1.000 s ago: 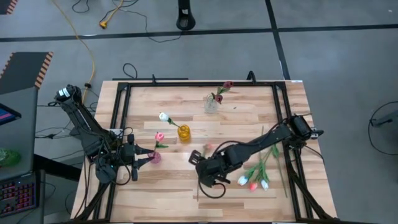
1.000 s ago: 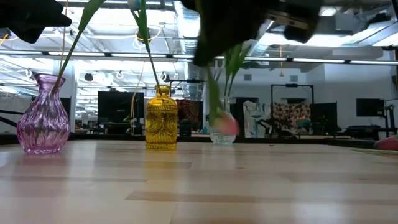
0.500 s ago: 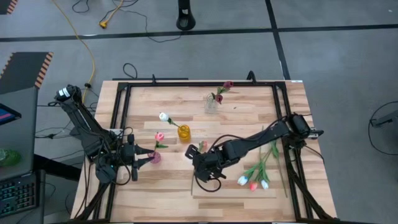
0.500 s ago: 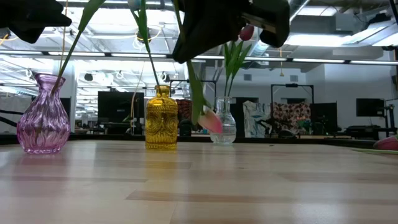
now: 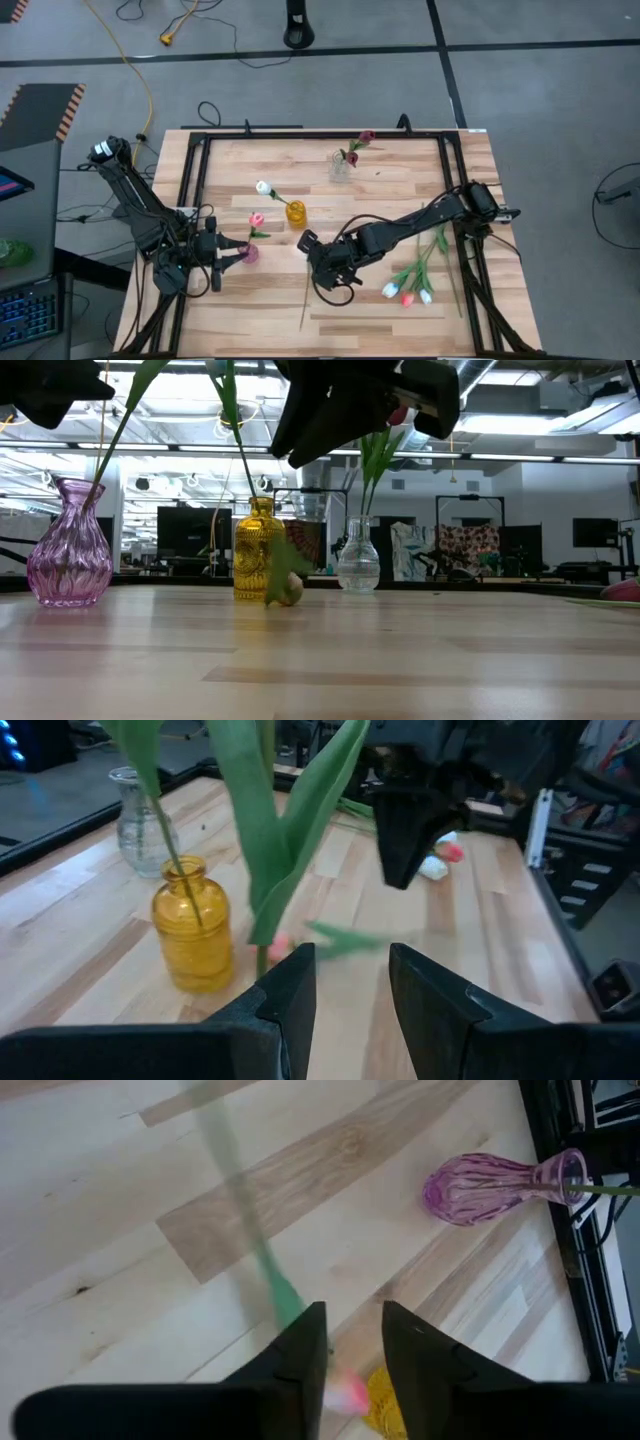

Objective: Sort flowers into vase by color
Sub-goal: Put the pink flower into the purple vase

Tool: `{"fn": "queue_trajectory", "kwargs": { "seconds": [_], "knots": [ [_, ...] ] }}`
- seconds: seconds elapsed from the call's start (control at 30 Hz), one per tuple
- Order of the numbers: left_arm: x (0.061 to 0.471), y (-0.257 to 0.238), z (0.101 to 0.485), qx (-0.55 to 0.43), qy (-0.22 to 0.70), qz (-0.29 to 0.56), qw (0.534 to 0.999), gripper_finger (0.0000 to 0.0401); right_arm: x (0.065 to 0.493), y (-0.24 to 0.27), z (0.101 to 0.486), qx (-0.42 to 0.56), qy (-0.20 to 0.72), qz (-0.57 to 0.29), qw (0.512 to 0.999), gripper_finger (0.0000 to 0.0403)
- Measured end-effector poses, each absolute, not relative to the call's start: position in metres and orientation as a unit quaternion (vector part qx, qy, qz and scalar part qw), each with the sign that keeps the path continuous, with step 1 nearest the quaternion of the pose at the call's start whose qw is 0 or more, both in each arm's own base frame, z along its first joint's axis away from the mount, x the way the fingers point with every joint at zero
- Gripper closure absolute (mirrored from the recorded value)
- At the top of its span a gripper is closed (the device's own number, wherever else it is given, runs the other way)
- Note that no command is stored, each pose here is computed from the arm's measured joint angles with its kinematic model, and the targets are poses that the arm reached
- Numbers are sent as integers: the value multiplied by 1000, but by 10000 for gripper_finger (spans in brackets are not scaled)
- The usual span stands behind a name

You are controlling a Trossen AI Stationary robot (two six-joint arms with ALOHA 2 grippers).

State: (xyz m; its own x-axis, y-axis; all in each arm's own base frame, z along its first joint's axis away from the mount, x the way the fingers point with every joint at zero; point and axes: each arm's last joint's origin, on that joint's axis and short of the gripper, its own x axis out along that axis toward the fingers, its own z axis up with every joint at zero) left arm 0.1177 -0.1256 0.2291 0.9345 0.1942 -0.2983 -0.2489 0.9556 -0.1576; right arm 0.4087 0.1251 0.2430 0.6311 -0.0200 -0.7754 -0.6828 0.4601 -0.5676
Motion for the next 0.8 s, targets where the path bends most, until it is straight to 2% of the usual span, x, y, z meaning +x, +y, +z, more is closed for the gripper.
{"fn": "queue_trajectory", "kwargs": {
  "seconds": [0.17,0.37,0.57,0.8],
  "knots": [
    [119,-129,231,-121,148,87,978,285,409,125,243,-469,373,212,772,234],
    [121,-135,235,-203,166,34,964,285,409,123,243,-432,398,145,796,194],
    [124,-141,242,-297,153,7,943,285,407,121,242,-371,421,110,820,188],
    [145,-159,239,-363,125,-13,923,285,396,118,236,-336,480,98,805,189]
  ]
}}
